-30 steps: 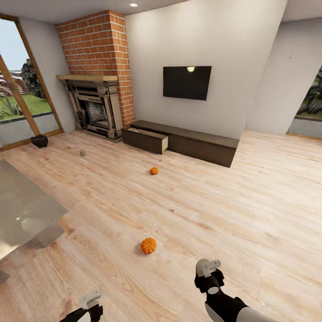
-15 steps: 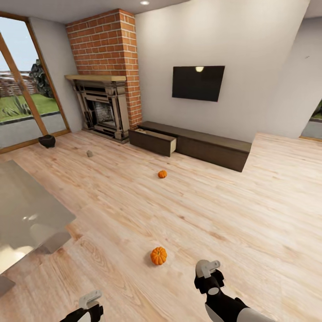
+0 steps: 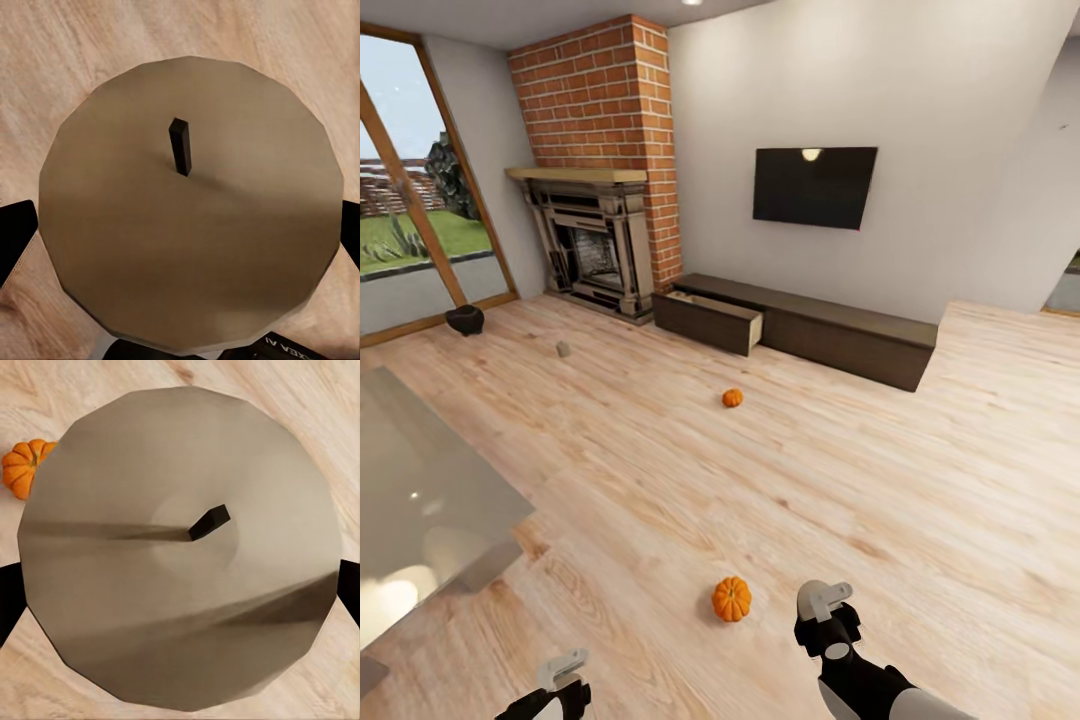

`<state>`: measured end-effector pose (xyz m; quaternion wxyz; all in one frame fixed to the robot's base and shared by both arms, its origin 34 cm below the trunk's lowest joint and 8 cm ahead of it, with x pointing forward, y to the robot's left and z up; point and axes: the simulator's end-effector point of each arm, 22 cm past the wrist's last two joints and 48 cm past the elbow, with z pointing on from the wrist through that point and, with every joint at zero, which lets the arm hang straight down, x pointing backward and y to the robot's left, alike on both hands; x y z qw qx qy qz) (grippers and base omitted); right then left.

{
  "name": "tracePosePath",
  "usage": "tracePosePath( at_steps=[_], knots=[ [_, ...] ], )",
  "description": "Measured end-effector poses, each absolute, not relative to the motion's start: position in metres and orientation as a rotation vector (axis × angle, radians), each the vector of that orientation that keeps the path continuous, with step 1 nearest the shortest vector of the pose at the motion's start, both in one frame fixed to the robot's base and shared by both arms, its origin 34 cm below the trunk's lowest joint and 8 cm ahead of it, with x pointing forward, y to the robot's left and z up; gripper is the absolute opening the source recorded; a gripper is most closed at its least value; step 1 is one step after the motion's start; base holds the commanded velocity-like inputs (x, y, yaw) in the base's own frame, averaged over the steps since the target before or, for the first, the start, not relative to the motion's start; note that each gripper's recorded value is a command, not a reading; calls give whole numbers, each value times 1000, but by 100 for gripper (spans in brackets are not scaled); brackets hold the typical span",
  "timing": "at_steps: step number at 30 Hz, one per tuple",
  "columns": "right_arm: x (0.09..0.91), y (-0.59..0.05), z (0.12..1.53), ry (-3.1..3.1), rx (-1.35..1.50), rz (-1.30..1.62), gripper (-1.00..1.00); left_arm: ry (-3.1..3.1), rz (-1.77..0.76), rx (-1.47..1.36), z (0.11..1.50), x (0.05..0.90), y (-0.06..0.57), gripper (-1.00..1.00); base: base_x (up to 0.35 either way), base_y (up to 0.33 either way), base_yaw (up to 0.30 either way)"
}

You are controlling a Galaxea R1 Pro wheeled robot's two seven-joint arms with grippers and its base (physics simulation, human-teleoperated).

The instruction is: Place each of the two pumpkins and all three candles from the living room inside a cabinet in the living room (use any cabinet), then make sure every cabinet is closed, and position the cauldron so it is next to a table in the living room.

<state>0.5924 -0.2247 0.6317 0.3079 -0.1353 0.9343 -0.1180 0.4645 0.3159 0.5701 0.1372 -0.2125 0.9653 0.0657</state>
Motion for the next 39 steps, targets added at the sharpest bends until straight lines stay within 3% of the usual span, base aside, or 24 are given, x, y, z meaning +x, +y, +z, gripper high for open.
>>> tracePosePath(
  at_steps=[10,22,31,39],
  knots=[
    [593,-225,632,2470,-358,-312,-100,2793,190,-615,570,464,316,-100,257,180,12],
    [592,-225,632,2470,-358,-312,-100,2793,191,-615,570,464,317,-100,280,153,262],
    [592,-225,632,2470,-358,-312,-100,2793,191,-615,570,464,316,-100,301,125,65],
    [592,-225,632,2470,-358,-312,-100,2793,191,-615,570,464,317,-100,302,123,265]
  ],
)
